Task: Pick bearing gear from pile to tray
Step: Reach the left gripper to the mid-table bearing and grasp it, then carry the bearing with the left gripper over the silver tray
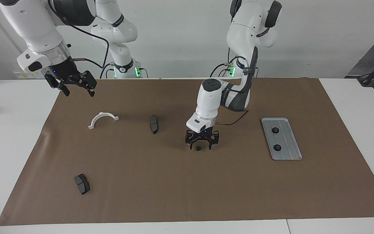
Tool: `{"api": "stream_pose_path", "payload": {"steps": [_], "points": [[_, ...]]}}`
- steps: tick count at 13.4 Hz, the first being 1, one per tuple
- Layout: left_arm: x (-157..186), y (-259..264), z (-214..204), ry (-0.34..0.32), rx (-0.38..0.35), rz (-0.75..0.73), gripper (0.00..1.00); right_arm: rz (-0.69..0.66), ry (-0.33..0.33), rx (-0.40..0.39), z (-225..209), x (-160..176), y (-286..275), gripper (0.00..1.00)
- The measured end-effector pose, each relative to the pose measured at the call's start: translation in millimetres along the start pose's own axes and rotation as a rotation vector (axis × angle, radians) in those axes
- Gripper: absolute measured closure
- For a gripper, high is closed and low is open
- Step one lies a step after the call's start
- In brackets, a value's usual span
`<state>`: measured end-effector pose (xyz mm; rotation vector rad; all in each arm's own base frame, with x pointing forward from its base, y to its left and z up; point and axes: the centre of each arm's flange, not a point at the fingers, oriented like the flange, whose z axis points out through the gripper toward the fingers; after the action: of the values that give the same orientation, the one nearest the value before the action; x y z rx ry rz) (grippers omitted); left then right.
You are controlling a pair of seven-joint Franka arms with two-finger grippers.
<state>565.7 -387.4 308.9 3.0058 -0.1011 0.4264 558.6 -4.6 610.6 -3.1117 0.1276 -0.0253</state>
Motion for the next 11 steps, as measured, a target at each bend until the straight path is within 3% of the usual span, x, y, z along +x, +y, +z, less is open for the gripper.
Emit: {"api": "stream_pose_path", "payload": {"steps": [3, 5, 7, 10, 11], "points": [[-11.2, -3.4, 11.1, 0.009, -0.013, 0.004, 0.04, -0.022, 0.008, -0.022, -3.2, -1.9, -8.9, 0.00], [-15.2, -3.1, 13.9, 0.003, -0.012, 0.007, 0.10, -0.026, 0.009, -0.024, -4.1, -2.5, -11.0, 0.00], [-15.7, -2.6, 13.7, 0.000, -0.011, 0.008, 0.39, -0.027, 0.011, -0.023, -4.8, -2.9, -11.3, 0.00], [-13.6, -5.2, 11.4, 0.002, -0.007, 0.004, 0.75, -0.030, 0.013, -0.023, -6.9, -4.3, -12.9, 0.00], [-12.8, -6.8, 11.5, 0.001, -0.004, 0.002, 0.76, -0.030, 0.011, -0.023, -7.1, -4.9, -13.0, 0.00]]}}
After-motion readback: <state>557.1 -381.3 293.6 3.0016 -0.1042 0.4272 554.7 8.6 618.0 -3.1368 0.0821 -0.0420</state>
